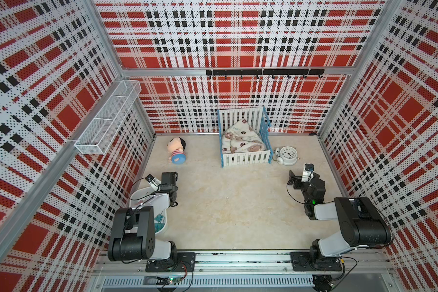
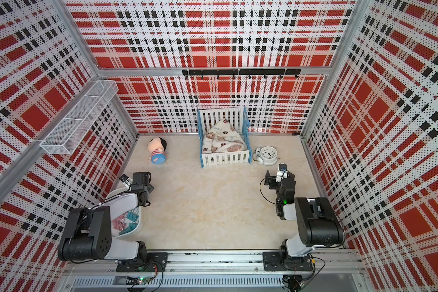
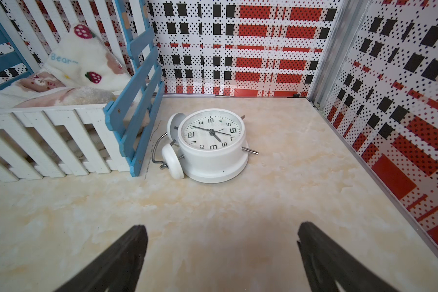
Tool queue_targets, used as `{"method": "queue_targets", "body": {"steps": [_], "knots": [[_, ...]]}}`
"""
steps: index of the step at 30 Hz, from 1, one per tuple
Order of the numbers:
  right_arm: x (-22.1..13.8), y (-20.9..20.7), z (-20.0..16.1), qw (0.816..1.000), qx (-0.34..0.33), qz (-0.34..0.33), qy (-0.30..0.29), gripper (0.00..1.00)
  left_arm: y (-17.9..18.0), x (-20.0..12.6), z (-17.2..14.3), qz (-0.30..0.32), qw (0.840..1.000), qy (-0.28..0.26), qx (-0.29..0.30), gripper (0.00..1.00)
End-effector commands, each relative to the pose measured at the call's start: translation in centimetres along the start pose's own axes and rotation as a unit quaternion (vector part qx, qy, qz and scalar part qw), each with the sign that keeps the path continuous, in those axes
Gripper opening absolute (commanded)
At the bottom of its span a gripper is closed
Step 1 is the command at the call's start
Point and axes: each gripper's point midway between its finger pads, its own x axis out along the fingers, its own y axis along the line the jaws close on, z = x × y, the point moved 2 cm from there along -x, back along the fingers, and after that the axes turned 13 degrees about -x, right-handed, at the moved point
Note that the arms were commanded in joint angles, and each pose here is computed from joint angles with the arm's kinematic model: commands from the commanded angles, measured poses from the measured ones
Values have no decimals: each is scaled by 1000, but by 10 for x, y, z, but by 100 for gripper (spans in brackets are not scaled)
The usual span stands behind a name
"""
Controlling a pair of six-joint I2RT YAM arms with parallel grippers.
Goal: Take out the binder clips from the storage box
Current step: Move the storage box to the center of the board.
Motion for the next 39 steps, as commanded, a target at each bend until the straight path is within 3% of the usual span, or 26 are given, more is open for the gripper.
{"method": "queue_targets", "body": {"steps": [1,6,14,23,33,34,35,39], "knots": [[4,0,11,1000,-1,-4,-18,100,-38,-2,-19,-35,999,17,21,70],[4,0,11,1000,0,-4,-18,100,-85,-7,-63,-63,994,38,80,68],[4,0,11,1000,-1,-4,-18,100,-158,-40,-154,-135,968,80,196,65],[4,0,11,1000,-1,-4,-18,100,-188,-98,-220,-222,933,125,254,65],[4,0,11,1000,-1,-4,-18,100,-202,-158,-257,-336,879,177,288,67],[4,0,11,1000,-1,-4,-18,100,-202,-162,-257,-340,877,177,290,69],[4,0,11,1000,-1,-4,-18,100,-203,-167,-256,-345,876,174,289,78],[4,0,11,1000,-1,-4,-18,100,-206,-181,-244,-360,875,159,283,85]]}}
